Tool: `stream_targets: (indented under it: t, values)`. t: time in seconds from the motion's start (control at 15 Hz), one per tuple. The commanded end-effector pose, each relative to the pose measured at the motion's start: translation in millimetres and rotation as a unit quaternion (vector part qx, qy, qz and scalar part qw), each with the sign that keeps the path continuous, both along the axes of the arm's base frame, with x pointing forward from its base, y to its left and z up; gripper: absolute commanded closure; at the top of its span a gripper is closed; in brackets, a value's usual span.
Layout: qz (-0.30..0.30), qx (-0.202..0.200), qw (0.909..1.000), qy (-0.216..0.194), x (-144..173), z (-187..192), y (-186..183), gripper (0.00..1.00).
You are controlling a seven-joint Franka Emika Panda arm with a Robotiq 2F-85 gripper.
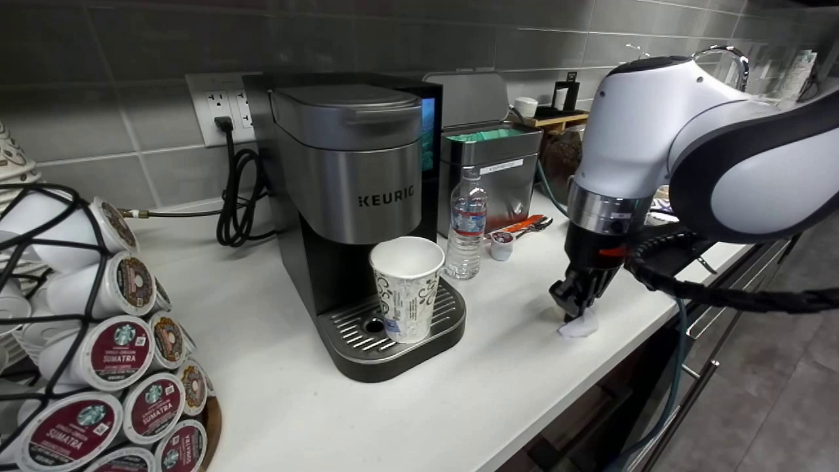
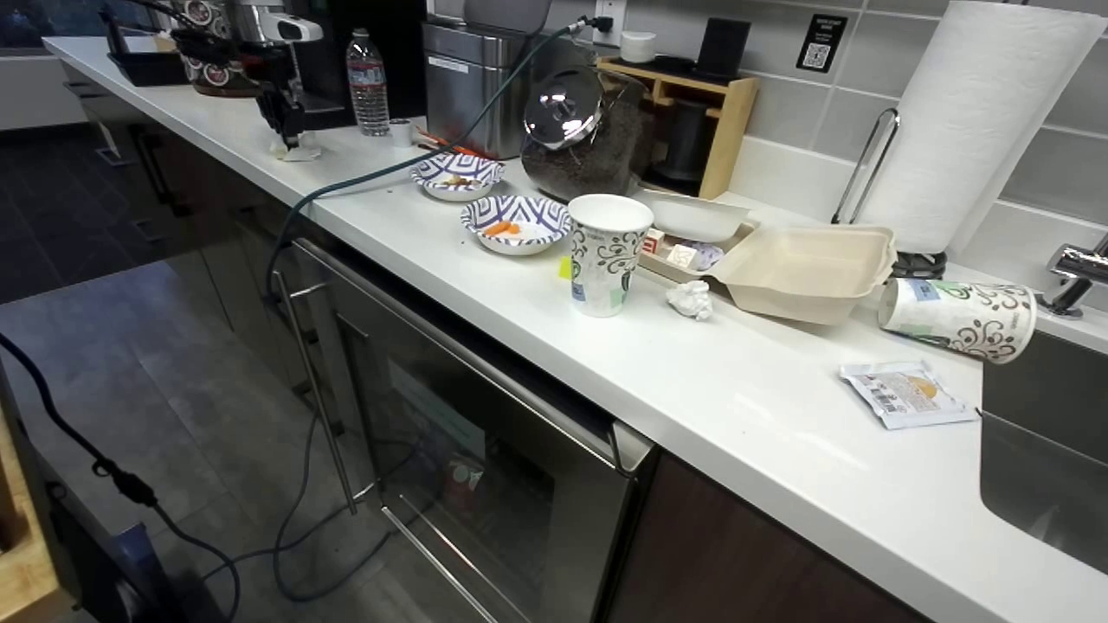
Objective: Clean the countertop
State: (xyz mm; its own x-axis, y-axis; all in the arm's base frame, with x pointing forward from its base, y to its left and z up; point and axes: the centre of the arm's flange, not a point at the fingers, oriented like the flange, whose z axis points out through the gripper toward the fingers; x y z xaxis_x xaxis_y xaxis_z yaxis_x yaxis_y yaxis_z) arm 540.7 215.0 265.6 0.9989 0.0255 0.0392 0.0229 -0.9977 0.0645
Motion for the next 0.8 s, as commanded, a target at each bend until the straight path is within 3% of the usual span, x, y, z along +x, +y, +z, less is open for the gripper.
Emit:
stream_targets:
  t: [0.0,0.27,0.73]
  values:
    - [0.067,0.032,0.9972,0.007,-4,-12,55,0.98]
    - [0.091,0.032,0.9953,-0.001,-2,-11,67,0.98]
    - [-0.011,-0.037,0.9988,-0.030,44,-17,-8,0.98]
